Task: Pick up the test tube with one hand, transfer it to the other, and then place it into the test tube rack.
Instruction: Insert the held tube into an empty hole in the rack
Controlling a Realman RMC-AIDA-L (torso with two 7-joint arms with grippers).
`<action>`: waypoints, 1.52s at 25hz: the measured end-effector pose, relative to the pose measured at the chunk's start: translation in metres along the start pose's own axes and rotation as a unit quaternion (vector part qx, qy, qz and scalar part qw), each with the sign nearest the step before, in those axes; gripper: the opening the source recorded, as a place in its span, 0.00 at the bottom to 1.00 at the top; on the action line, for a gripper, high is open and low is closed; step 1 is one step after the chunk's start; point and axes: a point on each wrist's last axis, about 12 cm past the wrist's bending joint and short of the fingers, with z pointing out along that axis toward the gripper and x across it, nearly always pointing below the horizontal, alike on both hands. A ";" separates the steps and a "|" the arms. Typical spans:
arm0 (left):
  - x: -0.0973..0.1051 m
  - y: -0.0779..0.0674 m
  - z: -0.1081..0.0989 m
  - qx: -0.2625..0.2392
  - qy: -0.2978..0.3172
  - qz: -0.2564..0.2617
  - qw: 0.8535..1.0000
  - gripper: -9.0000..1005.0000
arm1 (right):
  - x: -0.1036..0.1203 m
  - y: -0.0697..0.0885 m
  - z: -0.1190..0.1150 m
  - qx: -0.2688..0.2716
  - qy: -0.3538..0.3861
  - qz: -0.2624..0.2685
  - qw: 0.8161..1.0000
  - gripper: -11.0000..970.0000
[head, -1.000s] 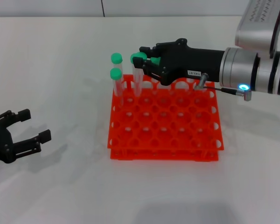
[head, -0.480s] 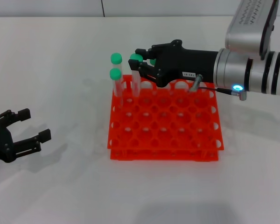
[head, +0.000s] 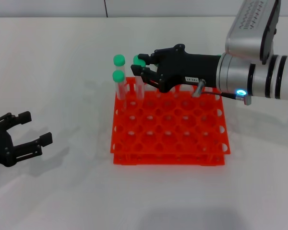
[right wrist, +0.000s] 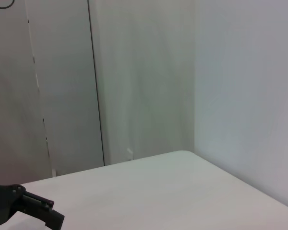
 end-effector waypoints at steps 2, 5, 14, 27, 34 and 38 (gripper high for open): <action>0.000 0.000 0.000 0.000 0.000 0.000 1.000 0.89 | 0.001 0.000 0.000 0.000 0.002 0.001 1.000 0.27; 0.000 0.000 0.000 0.000 0.000 0.001 1.000 0.89 | 0.003 -0.001 0.001 0.000 0.006 0.003 1.000 0.27; 0.000 0.000 0.004 0.006 -0.003 -0.002 1.000 0.89 | 0.005 -0.002 0.002 0.001 0.009 0.006 1.000 0.27; 0.000 0.000 0.005 0.006 -0.003 -0.002 1.000 0.89 | 0.005 -0.002 0.001 -0.004 0.009 0.002 1.000 0.34; 0.000 0.000 0.005 0.008 -0.004 -0.003 1.000 0.89 | 0.006 -0.001 -0.002 -0.008 0.007 0.004 1.000 0.49; 0.000 0.000 0.003 0.007 -0.005 -0.003 1.000 0.89 | 0.004 0.001 -0.016 -0.034 -0.012 0.011 0.999 0.54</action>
